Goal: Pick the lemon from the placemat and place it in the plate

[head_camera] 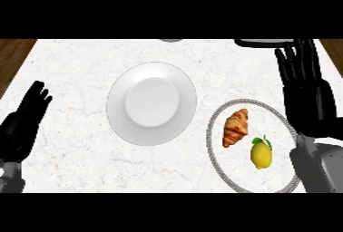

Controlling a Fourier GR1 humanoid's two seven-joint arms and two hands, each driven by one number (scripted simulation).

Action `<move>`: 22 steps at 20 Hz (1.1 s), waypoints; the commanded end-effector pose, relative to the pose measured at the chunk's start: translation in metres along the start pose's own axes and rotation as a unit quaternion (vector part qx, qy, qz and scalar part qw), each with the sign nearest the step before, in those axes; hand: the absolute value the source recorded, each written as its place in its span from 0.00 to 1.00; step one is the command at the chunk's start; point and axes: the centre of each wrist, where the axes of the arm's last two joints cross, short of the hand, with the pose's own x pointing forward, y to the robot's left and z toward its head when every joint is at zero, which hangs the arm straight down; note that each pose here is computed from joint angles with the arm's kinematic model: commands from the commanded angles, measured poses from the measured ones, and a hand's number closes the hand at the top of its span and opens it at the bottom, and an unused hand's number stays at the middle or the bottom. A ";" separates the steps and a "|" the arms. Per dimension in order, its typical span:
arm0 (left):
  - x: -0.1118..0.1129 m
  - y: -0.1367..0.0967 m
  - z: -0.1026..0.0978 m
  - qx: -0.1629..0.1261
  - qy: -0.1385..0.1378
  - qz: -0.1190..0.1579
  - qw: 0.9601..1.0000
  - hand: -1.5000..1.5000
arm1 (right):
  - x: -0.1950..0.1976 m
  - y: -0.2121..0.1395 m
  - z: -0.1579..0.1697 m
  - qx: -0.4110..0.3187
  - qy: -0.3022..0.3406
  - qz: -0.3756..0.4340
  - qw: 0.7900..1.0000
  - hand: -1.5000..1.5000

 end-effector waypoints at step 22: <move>-0.073 -0.089 0.037 -0.071 0.173 0.058 0.981 0.50 | 0.073 -0.126 0.129 -0.166 0.133 0.469 0.857 0.00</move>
